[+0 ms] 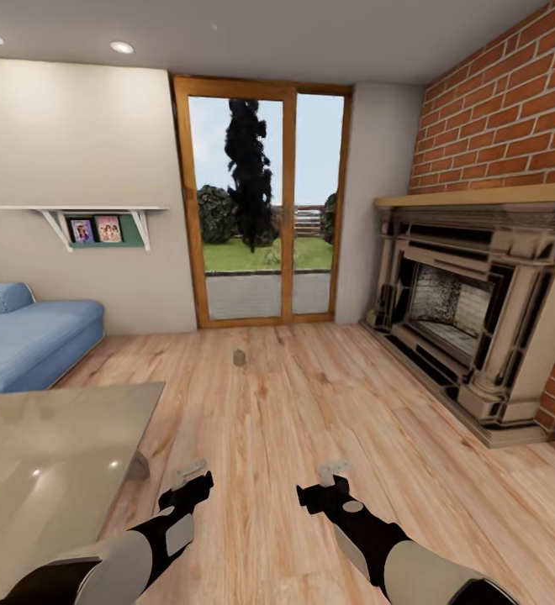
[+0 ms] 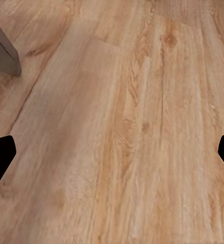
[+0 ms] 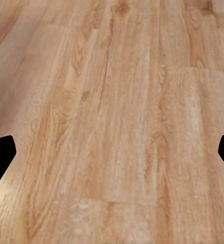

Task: Place each of the two pumpkins and all three candles from the living room inside a cabinet in the living room (use any cabinet), then make sure every cabinet is closed, and position the cauldron so it is next to a table in the living room.

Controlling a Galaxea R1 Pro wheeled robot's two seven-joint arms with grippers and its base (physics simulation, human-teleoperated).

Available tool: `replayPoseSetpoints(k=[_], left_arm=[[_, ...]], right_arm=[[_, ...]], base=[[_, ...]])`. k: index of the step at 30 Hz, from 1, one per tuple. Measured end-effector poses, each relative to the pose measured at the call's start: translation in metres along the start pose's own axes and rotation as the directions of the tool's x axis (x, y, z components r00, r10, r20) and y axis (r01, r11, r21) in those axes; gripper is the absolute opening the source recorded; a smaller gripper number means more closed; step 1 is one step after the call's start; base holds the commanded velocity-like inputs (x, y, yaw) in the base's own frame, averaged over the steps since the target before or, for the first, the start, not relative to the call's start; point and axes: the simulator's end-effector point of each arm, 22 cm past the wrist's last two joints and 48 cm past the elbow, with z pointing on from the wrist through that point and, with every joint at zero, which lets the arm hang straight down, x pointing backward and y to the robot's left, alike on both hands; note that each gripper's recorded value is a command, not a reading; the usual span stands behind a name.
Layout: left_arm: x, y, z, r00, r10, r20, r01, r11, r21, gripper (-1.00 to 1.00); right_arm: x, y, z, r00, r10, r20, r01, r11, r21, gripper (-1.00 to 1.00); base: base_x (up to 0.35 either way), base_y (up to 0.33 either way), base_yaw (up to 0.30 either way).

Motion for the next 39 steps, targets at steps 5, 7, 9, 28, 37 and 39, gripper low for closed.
replayPoseSetpoints(k=[5, 7, 9, 28, 37, 39], left_arm=[[-0.0001, -0.0005, 0.0002, 1.0, 0.001, 0.0, -0.001, 1.0, 0.001, 1.0], [0.0002, -0.0004, 0.0002, 1.0, 0.001, 0.0, -0.001, 1.0, 0.001, 1.0], [0.0002, -0.0004, 0.0002, 1.0, 0.001, 0.0, -0.001, 1.0, 0.001, 1.0], [0.0, -0.0004, -0.0001, 1.0, 0.0, 0.0, 0.0, 1.0, 0.001, 1.0], [0.0001, -0.0004, -0.0001, 1.0, 0.0, 0.0, 0.0, 1.0, 0.001, 1.0], [0.0001, -0.0004, -0.0001, 1.0, 0.001, 0.0, -0.001, 1.0, 0.001, 1.0]], right_arm=[[0.0004, 0.0, 0.0002, 1.0, 0.0, -0.001, 0.0, 1.0, 0.0, 1.0], [0.0005, 0.0, 0.0002, 1.0, -0.001, -0.001, 0.001, 1.0, 0.0, 1.0], [0.0006, 0.0, 0.0002, 1.0, -0.001, -0.001, 0.001, 1.0, 0.0, 1.0], [0.0003, 0.0, -0.0001, 1.0, -0.001, 0.0, 0.001, 1.0, 0.0, 1.0], [0.0001, 0.0001, 0.0, 1.0, -0.001, 0.0, 0.001, 1.0, 0.0, 1.0], [-0.0001, 0.0, 0.0, 1.0, -0.001, 0.0, 0.001, 1.0, 0.0, 1.0]], base=[[0.219, 0.017, 0.0], [0.057, 0.004, 0.0], [0.082, 0.001, 0.0], [0.291, 0.0, 0.0], [0.335, 0.0, 0.0], [0.336, 0.0, 0.0]])
